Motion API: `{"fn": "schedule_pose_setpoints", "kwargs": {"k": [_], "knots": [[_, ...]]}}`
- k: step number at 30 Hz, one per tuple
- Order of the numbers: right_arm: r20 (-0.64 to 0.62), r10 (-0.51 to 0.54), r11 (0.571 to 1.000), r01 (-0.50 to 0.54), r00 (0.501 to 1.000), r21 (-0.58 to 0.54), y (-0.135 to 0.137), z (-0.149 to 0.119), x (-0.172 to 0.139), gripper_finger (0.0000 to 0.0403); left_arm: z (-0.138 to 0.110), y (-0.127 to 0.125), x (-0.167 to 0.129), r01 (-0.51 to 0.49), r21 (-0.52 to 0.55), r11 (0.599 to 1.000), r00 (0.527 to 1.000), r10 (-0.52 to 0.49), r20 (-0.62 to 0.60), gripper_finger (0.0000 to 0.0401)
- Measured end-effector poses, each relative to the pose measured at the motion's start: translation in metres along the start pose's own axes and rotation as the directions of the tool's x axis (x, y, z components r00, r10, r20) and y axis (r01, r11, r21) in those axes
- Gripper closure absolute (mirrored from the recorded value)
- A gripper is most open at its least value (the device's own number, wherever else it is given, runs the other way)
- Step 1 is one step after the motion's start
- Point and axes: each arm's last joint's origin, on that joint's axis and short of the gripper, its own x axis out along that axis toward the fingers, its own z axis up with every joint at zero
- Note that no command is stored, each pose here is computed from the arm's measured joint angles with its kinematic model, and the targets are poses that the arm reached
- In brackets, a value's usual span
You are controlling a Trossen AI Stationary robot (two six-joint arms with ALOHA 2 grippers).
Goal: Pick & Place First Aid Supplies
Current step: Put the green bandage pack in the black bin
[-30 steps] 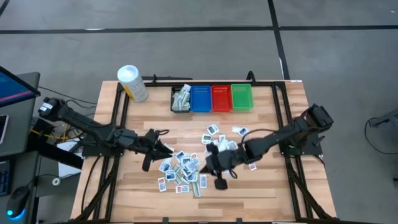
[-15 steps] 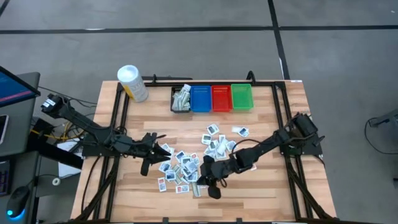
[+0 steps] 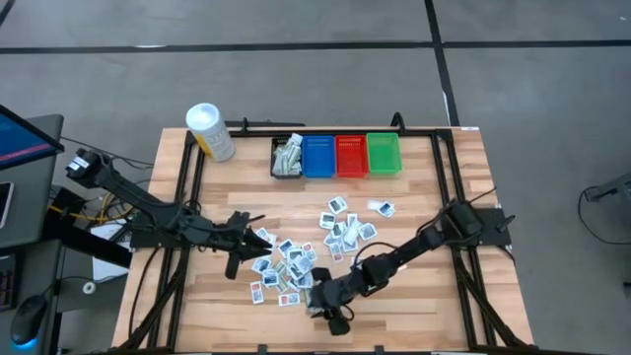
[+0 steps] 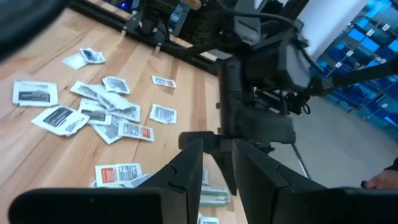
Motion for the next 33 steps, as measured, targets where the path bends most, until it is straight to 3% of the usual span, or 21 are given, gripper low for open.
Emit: {"fn": "schedule_pose_setpoints", "kwargs": {"k": [7, 20, 33], "knots": [[-0.086, -0.045, 0.997, 0.039, 0.995, -0.070, -0.005, 0.002, 0.007, 0.0263, -0.006, 0.001, 0.006, -0.020, -0.016, 1.000, 0.999, 0.020, -0.033, 0.0313], [-0.199, -0.133, 0.990, 0.121, 0.971, -0.076, -0.015, -0.004, 0.003, 0.0260, -0.007, 0.000, 0.006, -0.015, -0.019, 1.000, 0.999, 0.015, -0.036, 0.0313], [-0.286, -0.291, 0.954, 0.251, 0.913, -0.166, -0.022, -0.014, -0.002, 0.0299, -0.007, 0.000, 0.006, -0.014, -0.019, 1.000, 0.999, 0.013, -0.035, 0.0313]]}}
